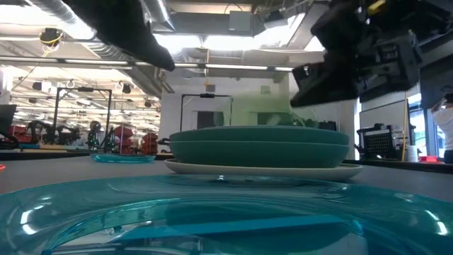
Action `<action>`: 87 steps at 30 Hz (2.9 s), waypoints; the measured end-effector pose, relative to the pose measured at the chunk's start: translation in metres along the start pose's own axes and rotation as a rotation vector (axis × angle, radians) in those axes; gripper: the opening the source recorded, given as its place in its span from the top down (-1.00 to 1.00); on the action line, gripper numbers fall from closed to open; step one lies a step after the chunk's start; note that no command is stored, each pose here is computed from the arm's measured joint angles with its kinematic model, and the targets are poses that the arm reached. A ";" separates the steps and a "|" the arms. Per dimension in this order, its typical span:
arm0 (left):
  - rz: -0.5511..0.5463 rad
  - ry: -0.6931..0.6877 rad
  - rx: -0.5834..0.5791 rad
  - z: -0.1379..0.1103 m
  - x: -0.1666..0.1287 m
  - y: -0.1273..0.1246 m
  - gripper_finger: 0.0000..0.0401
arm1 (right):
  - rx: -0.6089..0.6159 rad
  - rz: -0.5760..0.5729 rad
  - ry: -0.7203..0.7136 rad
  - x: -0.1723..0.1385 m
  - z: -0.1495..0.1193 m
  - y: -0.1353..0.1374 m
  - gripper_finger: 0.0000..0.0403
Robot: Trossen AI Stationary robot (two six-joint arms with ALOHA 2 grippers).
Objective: Stack plastic plates
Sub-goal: Stack the light green plate on top of the blue plate, then stack the top light blue on top of the light green plate
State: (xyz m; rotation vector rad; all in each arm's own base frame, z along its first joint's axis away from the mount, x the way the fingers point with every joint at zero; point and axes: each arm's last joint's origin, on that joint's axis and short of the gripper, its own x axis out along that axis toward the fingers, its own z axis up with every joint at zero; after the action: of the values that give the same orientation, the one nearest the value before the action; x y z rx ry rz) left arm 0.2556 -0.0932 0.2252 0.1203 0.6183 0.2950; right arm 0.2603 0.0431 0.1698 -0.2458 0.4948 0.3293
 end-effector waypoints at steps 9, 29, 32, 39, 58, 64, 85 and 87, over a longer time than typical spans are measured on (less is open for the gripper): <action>0.023 0.016 0.009 -0.001 0.004 0.004 0.32 | 0.046 -0.028 0.021 0.010 -0.007 -0.001 0.72; 0.340 0.303 -0.121 -0.043 0.049 0.097 0.32 | -0.030 -0.172 0.004 0.009 -0.002 -0.006 0.28; 0.395 0.335 -0.160 -0.050 0.053 0.115 0.32 | -0.030 -0.171 0.009 0.009 -0.003 -0.006 0.28; 0.475 0.425 -0.245 -0.072 0.058 0.146 0.32 | -0.032 -0.165 0.031 0.009 -0.005 -0.005 0.28; 0.435 0.479 -0.497 -0.085 0.060 0.189 0.32 | -0.051 -0.167 0.033 0.009 -0.005 -0.005 0.28; 0.464 0.483 -0.527 -0.088 0.059 0.198 0.32 | -0.051 -0.164 0.032 0.009 -0.005 -0.005 0.28; 0.452 0.649 -0.438 -0.113 0.087 0.193 0.36 | -0.052 -0.202 0.043 0.009 -0.005 -0.006 0.28; 0.449 0.650 -0.435 -0.113 0.087 0.193 0.42 | -0.052 -0.202 0.043 0.009 -0.005 -0.006 0.28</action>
State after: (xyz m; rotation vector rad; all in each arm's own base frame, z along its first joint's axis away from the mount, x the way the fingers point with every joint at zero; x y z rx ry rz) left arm 0.2109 0.1194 0.1240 -0.2737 1.1547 0.9163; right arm 0.2679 0.0381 0.1619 -0.3514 0.4996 0.1406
